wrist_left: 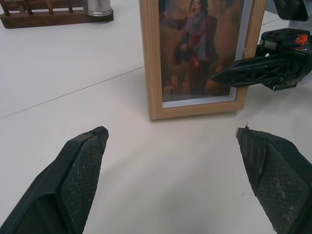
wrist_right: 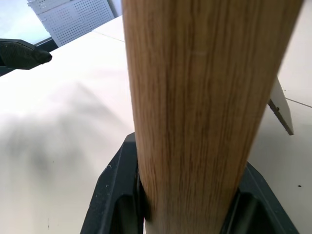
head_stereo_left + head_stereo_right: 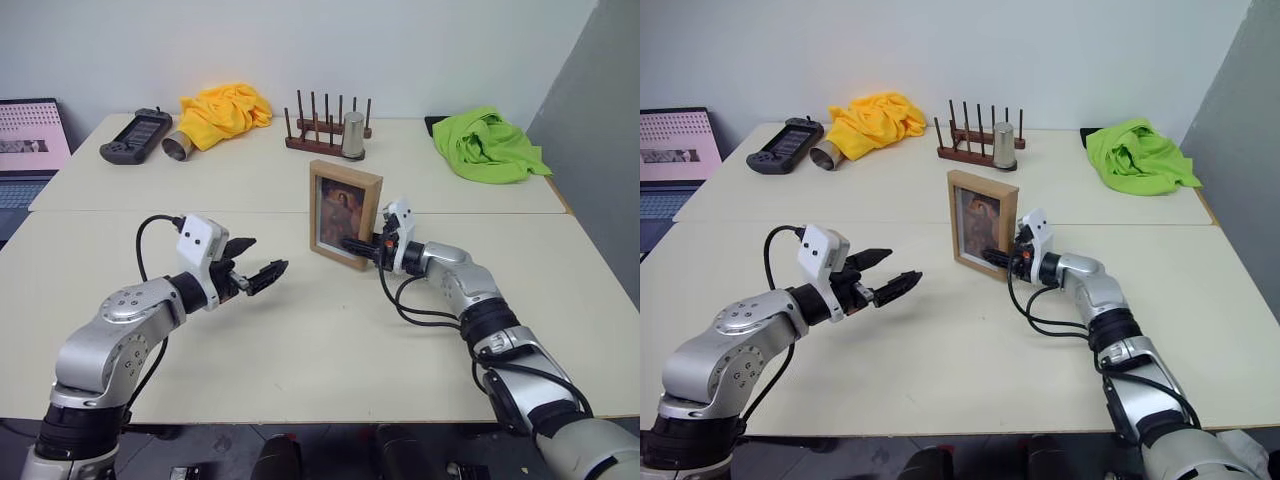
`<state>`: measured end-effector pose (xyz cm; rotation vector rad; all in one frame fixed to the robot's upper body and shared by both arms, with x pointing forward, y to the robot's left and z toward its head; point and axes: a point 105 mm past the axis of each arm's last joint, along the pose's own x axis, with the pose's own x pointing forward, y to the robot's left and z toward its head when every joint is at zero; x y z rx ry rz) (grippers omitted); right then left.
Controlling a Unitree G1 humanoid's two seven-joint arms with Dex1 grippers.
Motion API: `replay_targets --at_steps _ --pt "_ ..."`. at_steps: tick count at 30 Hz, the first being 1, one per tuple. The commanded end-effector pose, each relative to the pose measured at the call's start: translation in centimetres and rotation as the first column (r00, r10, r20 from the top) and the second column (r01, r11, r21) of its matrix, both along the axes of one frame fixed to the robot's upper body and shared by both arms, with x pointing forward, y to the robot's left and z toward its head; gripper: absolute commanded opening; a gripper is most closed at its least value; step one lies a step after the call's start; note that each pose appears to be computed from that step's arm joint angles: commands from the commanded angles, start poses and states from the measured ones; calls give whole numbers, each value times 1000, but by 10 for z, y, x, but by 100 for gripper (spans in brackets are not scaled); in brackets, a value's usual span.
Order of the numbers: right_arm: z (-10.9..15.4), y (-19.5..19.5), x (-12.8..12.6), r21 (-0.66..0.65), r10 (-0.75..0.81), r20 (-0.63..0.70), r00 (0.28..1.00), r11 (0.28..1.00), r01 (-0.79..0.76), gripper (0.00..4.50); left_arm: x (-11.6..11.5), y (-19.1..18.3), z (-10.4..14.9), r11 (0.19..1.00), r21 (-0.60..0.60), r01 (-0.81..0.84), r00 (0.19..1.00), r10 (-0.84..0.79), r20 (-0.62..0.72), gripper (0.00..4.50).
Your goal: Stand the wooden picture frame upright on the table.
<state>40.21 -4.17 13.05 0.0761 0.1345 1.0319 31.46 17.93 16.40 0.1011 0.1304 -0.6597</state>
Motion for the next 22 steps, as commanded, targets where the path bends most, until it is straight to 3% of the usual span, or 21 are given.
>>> replay_targets --at_steps 1,6,9,13,16,19,22 --pt "6 -2 4 24 -13 -1 1000 1000 13 244 3 3 13 1000 1 -2 999 2 52 450" --pt "1 -11 3 1 -31 0 1000 1000 31 367 9 4 12 1000 0 -2 999 2 43 450" --pt "-8 -28 0 -89 -67 36 997 994 70 436 11 3 10 1000 -9 -6 999 6 38 450" --pt "-9 -63 -10 -177 -156 115 981 969 174 445 14 3 -1 999 -29 -36 999 37 18 450" --pt "6 -94 -34 -225 -215 216 952 938 263 445 15 3 -9 997 -51 -54 998 53 -17 450" --pt "29 -101 -68 -185 -226 241 944 944 273 445 14 5 -12 998 -44 -42 998 40 -42 450" --pt "35 -97 -88 -179 -225 228 947 947 268 445 14 11 -12 999 -18 -34 998 33 -49 450"
